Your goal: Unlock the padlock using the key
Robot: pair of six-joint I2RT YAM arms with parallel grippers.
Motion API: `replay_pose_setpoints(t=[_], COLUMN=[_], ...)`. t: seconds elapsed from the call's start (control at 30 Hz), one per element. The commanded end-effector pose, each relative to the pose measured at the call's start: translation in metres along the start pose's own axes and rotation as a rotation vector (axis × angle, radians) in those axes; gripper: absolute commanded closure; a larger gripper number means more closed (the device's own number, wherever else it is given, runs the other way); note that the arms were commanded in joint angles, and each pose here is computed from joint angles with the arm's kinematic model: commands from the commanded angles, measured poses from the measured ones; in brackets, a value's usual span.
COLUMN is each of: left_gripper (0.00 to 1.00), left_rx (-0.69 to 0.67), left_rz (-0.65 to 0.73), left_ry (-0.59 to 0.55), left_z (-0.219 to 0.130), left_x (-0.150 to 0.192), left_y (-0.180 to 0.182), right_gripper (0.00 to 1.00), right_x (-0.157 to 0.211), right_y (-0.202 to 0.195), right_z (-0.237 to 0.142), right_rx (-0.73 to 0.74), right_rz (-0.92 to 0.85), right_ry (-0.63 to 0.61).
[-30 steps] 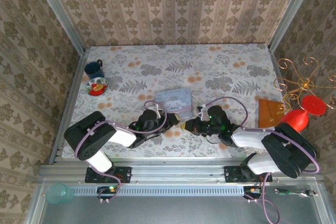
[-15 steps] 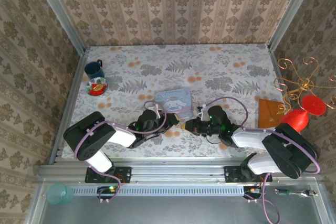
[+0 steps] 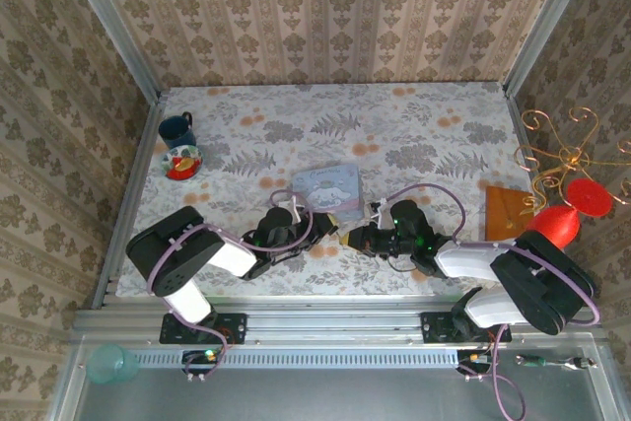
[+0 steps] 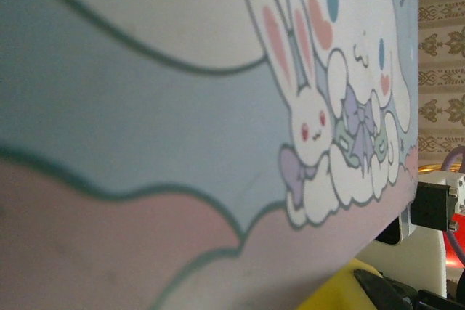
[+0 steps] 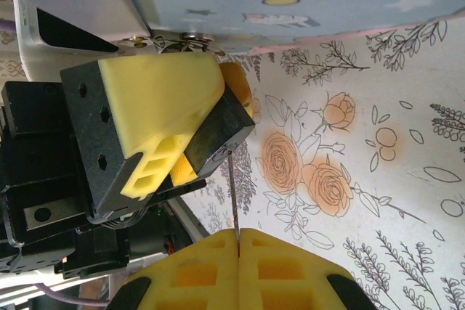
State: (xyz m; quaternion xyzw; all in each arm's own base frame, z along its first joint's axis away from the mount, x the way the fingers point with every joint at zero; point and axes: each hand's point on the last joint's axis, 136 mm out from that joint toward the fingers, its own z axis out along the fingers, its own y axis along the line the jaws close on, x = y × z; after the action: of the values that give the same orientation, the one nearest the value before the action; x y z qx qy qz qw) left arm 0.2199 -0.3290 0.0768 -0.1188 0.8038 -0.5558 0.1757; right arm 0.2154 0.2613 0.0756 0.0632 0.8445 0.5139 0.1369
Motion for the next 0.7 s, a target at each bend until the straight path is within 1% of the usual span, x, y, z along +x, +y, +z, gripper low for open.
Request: replay_pose_setpoints(t=[0.0,0.37,0.67], left_gripper=[1.00,1.00,0.99], left_rx=[0.095,0.123,0.120], left_rz=[-0.013,-0.001,0.010], left_ry=[0.003,0.031,0.032], left_z=[0.001,0.002,0.000], left_x=[-0.003,0.000,0.001], left_y=[-0.021,-0.031,-0.030], right_gripper=[1.00,1.00,1.00], right_x=[0.002,-0.003,-0.005], right_y=[0.004,0.008,0.015], right_z=[0.001,0.001,-0.003], right_rx=[-0.022,-0.039,-0.066], right_rz=[0.001,-0.012,-0.025], right_ry=[0.017,0.015,0.018])
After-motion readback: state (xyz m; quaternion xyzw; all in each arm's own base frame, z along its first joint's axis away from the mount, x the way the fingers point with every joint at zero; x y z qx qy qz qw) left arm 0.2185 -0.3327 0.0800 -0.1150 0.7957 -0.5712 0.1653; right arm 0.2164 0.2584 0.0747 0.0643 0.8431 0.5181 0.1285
